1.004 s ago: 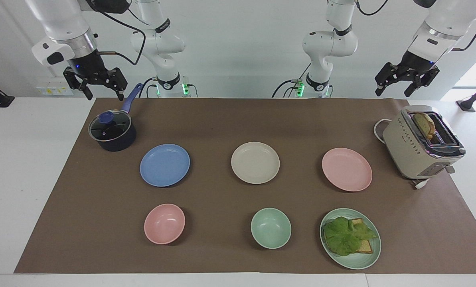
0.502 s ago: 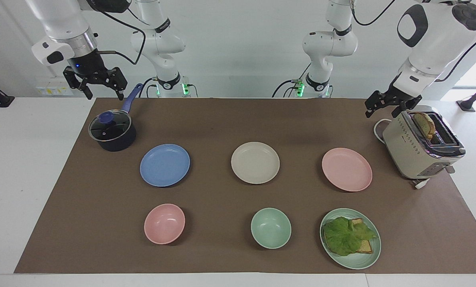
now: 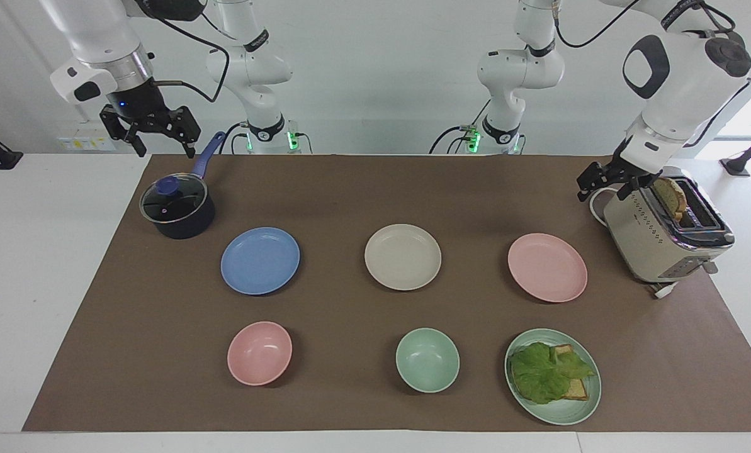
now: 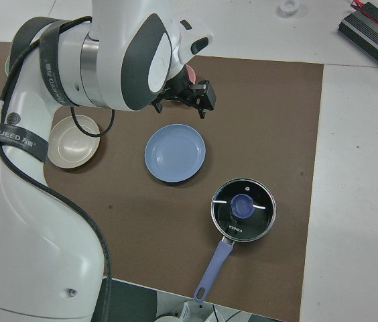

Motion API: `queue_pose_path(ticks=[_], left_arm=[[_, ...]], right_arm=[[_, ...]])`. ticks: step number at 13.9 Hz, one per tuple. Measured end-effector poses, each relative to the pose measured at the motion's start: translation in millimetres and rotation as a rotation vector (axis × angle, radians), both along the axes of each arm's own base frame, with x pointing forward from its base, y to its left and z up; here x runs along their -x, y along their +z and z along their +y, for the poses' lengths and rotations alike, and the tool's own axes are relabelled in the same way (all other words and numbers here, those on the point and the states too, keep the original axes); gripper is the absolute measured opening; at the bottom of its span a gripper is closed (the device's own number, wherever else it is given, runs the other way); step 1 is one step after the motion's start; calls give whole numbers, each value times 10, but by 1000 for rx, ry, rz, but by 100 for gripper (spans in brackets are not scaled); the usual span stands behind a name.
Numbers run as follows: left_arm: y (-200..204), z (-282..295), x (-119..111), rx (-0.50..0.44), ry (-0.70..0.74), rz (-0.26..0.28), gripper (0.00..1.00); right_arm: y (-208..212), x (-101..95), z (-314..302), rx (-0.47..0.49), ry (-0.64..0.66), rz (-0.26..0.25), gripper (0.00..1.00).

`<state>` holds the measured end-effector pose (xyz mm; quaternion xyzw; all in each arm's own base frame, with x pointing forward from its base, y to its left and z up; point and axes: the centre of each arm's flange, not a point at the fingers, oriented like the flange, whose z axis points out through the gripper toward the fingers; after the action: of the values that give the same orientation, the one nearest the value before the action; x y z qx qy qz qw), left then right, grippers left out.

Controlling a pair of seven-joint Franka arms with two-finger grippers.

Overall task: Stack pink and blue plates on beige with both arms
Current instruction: 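Reach the left gripper to the pink plate's rim and grasp it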

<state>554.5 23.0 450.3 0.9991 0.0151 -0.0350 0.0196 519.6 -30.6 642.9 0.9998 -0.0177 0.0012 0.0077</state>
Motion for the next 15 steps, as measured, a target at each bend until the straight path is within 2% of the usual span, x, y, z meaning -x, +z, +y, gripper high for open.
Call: queue_pose_path(ticks=[7,13,15], left_arm=[[-1119,186,-160,-27,39,19,100],[-1425,266,-65,-30,71,61,100],[-1427,238,-66,-29,70,61,81]], right_arm=[[-21,1,0,0,0,4,100],[-21,4,0,0,0,5,100],[-21,5,0,0,0,5,100]])
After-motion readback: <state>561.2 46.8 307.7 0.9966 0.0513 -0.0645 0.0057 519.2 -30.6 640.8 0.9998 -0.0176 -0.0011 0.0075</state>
